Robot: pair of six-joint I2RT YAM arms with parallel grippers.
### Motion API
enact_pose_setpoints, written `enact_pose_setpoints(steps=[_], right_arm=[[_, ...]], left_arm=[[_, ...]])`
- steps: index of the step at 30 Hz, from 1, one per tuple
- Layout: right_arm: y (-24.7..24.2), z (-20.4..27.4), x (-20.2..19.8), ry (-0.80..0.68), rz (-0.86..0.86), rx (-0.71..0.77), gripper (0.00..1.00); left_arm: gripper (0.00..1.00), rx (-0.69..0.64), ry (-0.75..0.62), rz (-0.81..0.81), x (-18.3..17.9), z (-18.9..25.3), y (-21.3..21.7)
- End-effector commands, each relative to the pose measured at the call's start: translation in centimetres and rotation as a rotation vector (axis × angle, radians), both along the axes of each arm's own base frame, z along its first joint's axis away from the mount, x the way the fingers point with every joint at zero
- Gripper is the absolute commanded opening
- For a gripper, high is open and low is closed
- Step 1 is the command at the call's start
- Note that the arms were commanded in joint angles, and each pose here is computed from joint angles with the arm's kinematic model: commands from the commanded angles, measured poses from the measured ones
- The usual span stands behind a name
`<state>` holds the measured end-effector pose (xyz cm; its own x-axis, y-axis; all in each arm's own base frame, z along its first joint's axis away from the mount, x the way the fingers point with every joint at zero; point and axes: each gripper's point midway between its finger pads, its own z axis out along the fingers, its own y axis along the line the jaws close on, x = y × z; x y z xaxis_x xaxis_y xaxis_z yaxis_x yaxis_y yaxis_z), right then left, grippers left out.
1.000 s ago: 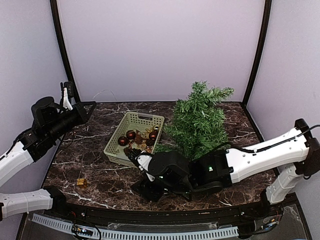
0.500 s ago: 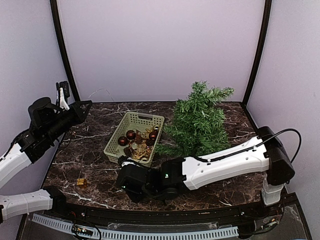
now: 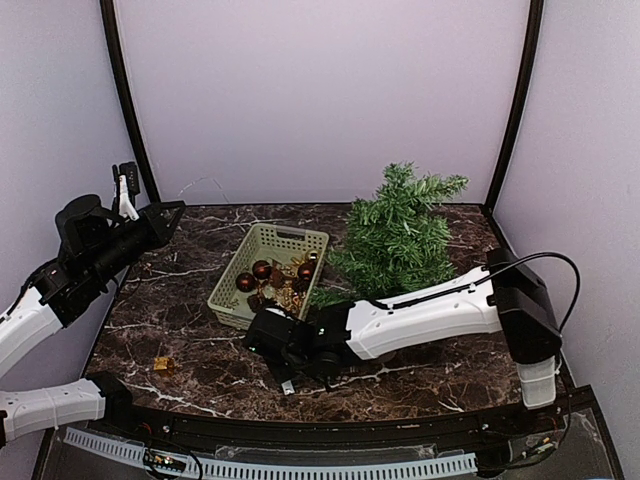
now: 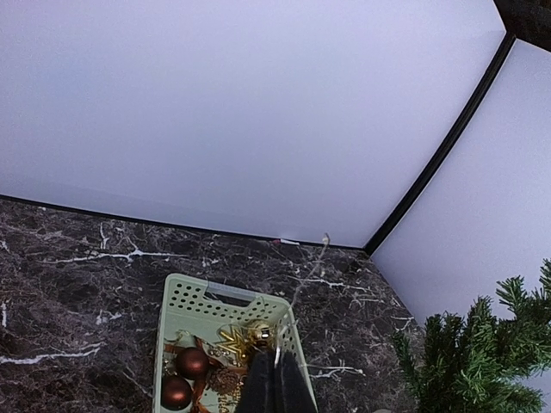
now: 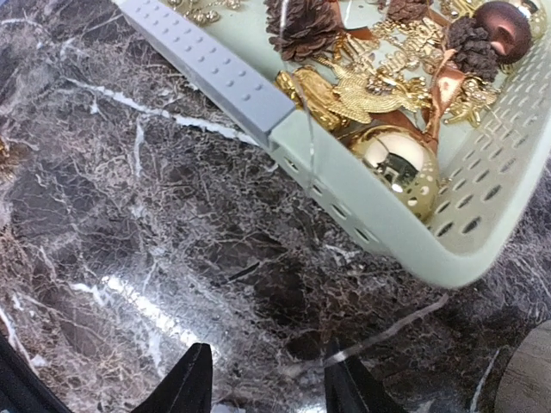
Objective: Decorate the small christmas tree
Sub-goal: Pick up the side of the string light from the corner of the board.
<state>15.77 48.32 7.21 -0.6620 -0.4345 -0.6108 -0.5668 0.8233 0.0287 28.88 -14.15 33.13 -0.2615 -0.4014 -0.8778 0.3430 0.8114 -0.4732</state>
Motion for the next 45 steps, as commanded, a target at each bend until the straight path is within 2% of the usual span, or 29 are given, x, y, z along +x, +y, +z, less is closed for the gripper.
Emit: enact_pose_setpoints(steps=[1,7,11,19,28,39,45], right_arm=[[1.6,-0.3,0.8,-0.033,0.006,0.004,0.42],[1.8,0.5,1.1,-0.055,0.015,0.007,0.10],[2.0,3.5,0.1,-0.065,0.071,0.084,0.00],[0.9,11.4,-4.6,-0.090,0.255,0.250,0.00],[-4.0,16.8,-8.4,-0.036,0.376,0.395,0.00],[-14.7,21.7,-5.4,-0.163,0.156,0.410,0.00],[-19.4,21.9,-3.4,-0.242,0.018,0.317,0.00]], left_arm=[[0.00,-0.010,-0.042,-0.021,-0.1,1.3,-0.2],[0.00,-0.006,-0.049,-0.021,0.0,1.6,-0.2],[0.00,-0.007,-0.044,-0.016,0.2,1.5,-0.2],[0.00,-0.016,-0.034,-0.004,0.5,1.2,-0.1],[0.00,-0.009,-0.034,0.031,1.0,2.0,0.5],[0.00,-0.010,-0.039,0.089,2.3,3.0,1.7],[0.00,-0.045,-0.020,0.087,4.1,2.9,2.7]])
